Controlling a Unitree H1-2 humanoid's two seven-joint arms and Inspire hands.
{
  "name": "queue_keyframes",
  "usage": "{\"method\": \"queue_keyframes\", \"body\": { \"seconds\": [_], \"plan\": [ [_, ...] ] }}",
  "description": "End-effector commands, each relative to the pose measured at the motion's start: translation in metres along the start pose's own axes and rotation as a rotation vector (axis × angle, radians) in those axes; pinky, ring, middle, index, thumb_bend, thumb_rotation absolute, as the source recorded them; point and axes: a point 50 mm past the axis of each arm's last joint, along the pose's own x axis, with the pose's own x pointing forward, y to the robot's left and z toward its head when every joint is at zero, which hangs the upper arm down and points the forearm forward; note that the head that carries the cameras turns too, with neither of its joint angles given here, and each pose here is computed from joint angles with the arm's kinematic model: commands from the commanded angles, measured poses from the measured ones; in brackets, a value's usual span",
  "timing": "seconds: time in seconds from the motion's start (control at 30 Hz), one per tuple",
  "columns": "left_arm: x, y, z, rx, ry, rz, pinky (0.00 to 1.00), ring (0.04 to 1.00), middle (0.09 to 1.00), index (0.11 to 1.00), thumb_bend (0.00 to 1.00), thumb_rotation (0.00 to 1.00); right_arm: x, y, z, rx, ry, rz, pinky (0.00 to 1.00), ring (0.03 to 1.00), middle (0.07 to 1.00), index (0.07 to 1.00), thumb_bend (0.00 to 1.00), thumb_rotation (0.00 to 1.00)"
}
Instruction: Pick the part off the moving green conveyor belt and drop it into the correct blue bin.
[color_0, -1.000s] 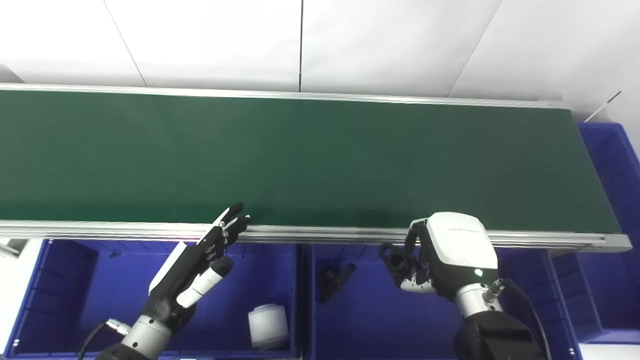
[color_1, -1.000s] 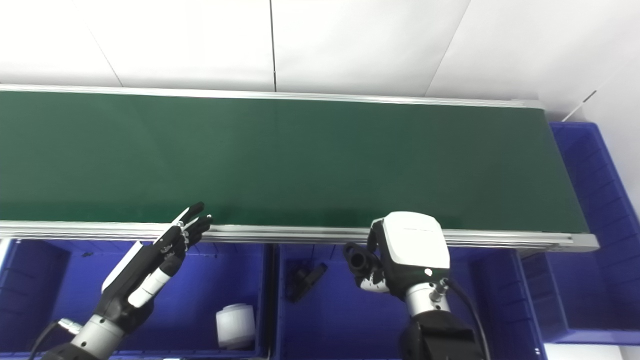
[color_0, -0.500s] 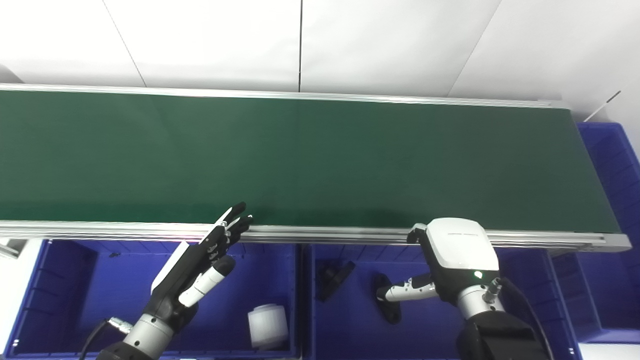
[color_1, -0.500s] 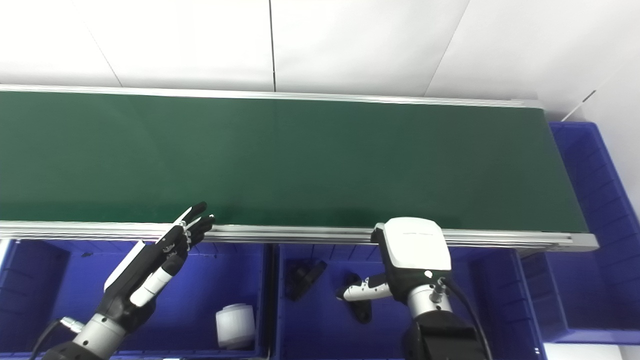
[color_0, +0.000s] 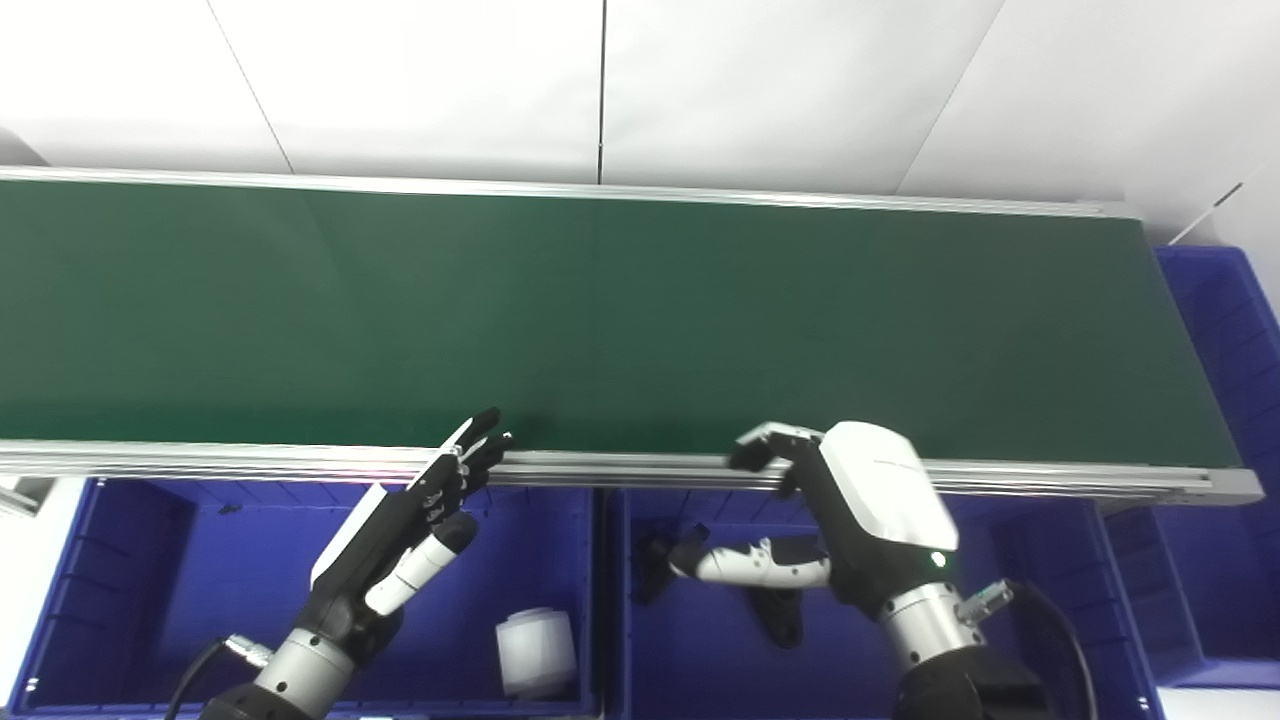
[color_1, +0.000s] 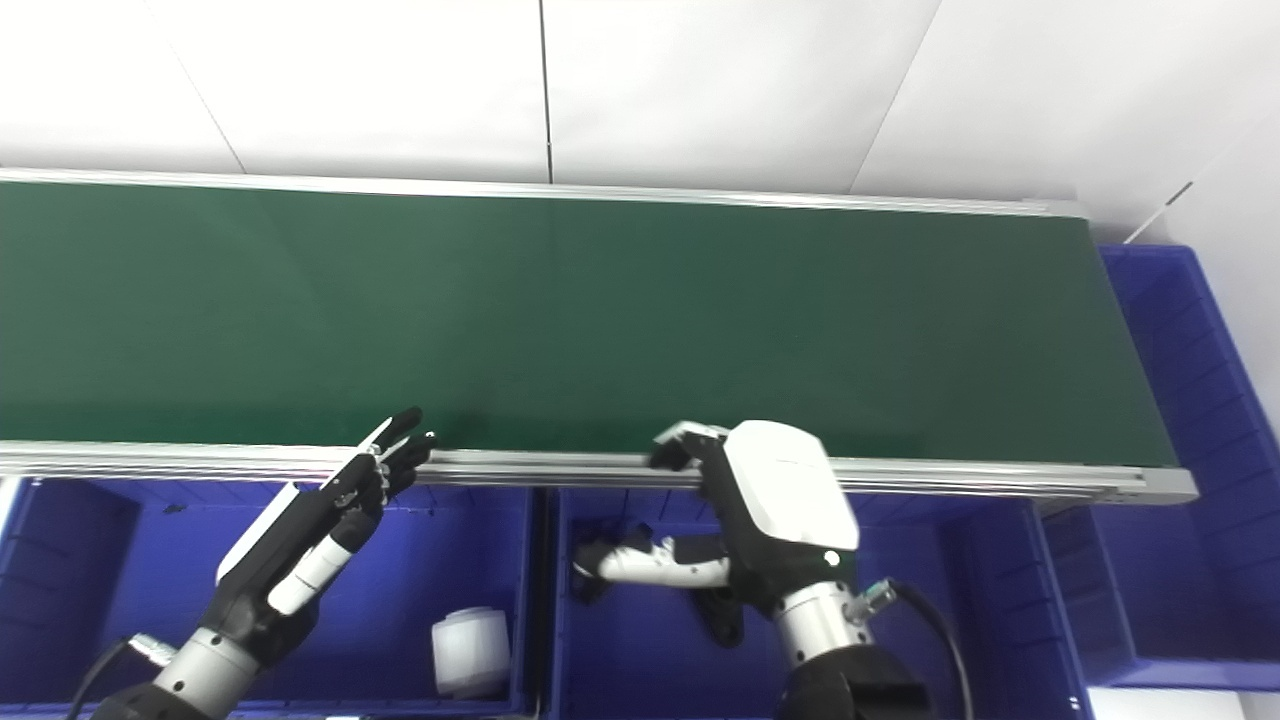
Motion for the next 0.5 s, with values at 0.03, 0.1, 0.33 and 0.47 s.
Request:
{"method": "queue_keyframes", "body": {
  "seconds": [0.03, 0.1, 0.33, 0.47],
  "plan": [
    [-0.001, -0.006, 0.006, 0.003, -0.044, -0.006, 0.98, 0.962, 0.933, 0.98, 0.7, 0.81, -0.005, 0.016, 0.013, 0.493, -0.032, -0.049, 0.46, 0.55, 0.624, 0.649, 0.72, 0.76],
    [0.0, -0.008, 0.005, 0.007, -0.041, -0.005, 0.97, 0.956, 0.927, 0.977, 0.71, 0.82, -0.009, 0.03, 0.02, 0.7, -0.032, -0.064, 0.51, 0.587, 0.653, 0.671, 0.74, 0.8],
    [0.0, -0.014, 0.005, 0.005, -0.033, 0.005, 0.98, 0.95, 0.923, 0.973, 0.72, 0.82, -0.009, 0.076, 0.002, 0.744, -0.154, -0.071, 0.65, 0.725, 0.76, 0.738, 0.76, 0.9],
    [0.002, -0.017, 0.005, -0.002, -0.034, 0.009, 0.97, 0.953, 0.928, 0.97, 0.71, 0.82, -0.002, 0.087, -0.014, 0.715, -0.169, -0.039, 0.69, 0.77, 0.79, 0.75, 0.8, 0.92]
  ]
}}
